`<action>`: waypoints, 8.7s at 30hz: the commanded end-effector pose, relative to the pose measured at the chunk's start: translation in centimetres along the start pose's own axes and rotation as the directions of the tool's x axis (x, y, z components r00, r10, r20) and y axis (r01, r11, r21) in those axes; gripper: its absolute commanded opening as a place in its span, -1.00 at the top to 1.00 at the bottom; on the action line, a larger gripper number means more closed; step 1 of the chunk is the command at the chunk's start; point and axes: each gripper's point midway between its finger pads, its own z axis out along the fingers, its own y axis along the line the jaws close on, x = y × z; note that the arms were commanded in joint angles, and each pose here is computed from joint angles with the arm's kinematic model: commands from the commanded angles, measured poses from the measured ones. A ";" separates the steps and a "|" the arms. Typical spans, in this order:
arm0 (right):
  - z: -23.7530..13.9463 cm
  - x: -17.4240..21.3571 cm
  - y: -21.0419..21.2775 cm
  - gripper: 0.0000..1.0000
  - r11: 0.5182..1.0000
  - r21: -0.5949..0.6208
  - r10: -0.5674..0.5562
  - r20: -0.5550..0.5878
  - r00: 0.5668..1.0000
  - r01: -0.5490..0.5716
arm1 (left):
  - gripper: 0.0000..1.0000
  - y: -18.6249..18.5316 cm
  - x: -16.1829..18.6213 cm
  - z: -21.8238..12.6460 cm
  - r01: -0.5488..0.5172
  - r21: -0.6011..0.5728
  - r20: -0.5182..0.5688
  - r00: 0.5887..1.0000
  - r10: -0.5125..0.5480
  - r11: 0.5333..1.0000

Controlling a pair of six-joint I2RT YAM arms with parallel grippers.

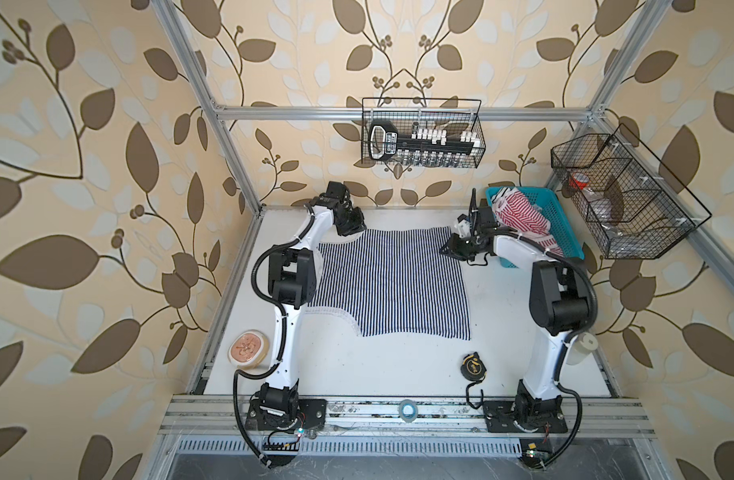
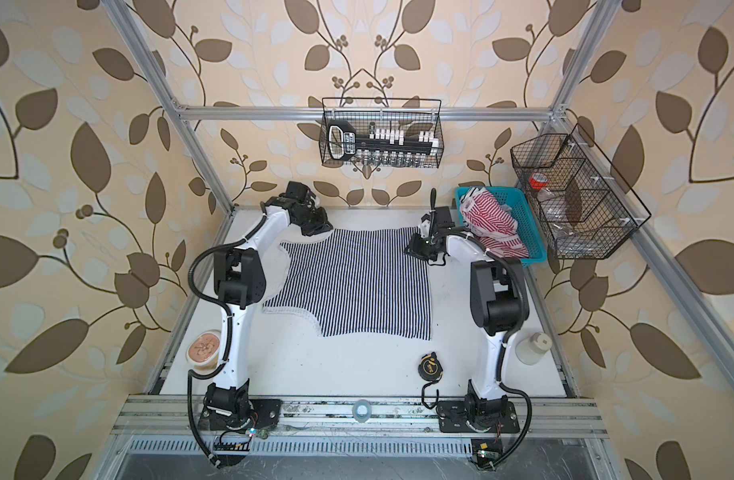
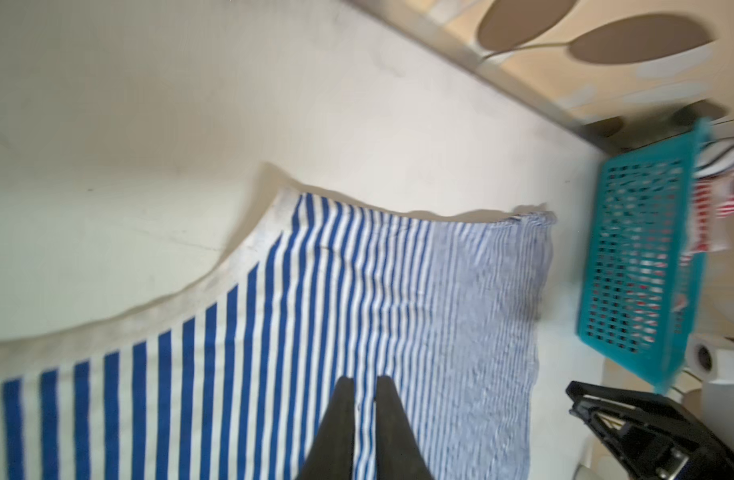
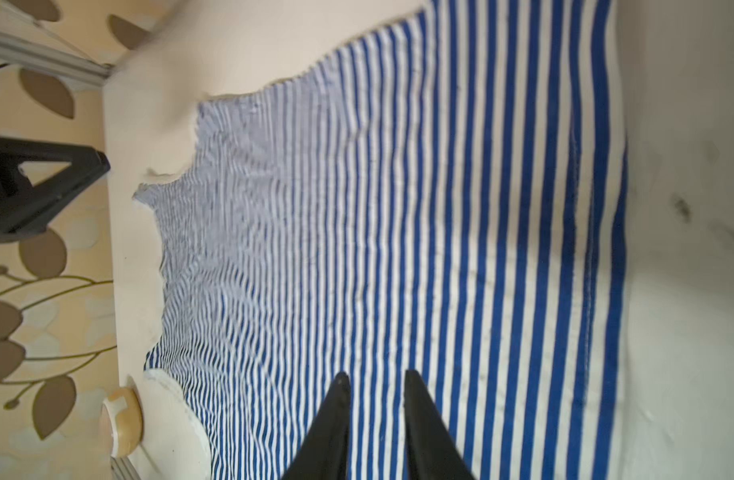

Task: Fold and stack the tank tops

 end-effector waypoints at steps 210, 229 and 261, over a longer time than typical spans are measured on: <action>-5.7 14.7 -6.0 1.00 0.944 0.328 0.048 -0.270 0.962 0.045 | 1.00 4.1 24.4 -4.0 -0.154 -0.308 -0.491 0.871 -0.018 0.939; -4.5 12.6 -6.8 1.00 0.945 0.324 0.054 -0.282 0.958 0.042 | 1.00 4.6 22.2 -2.6 -0.117 -0.305 -0.470 0.882 -0.043 0.945; -1.3 10.9 -8.4 1.00 0.949 0.316 0.096 -0.295 0.951 0.003 | 0.88 5.4 20.3 0.0 -0.092 -0.300 -0.481 0.874 -0.067 0.950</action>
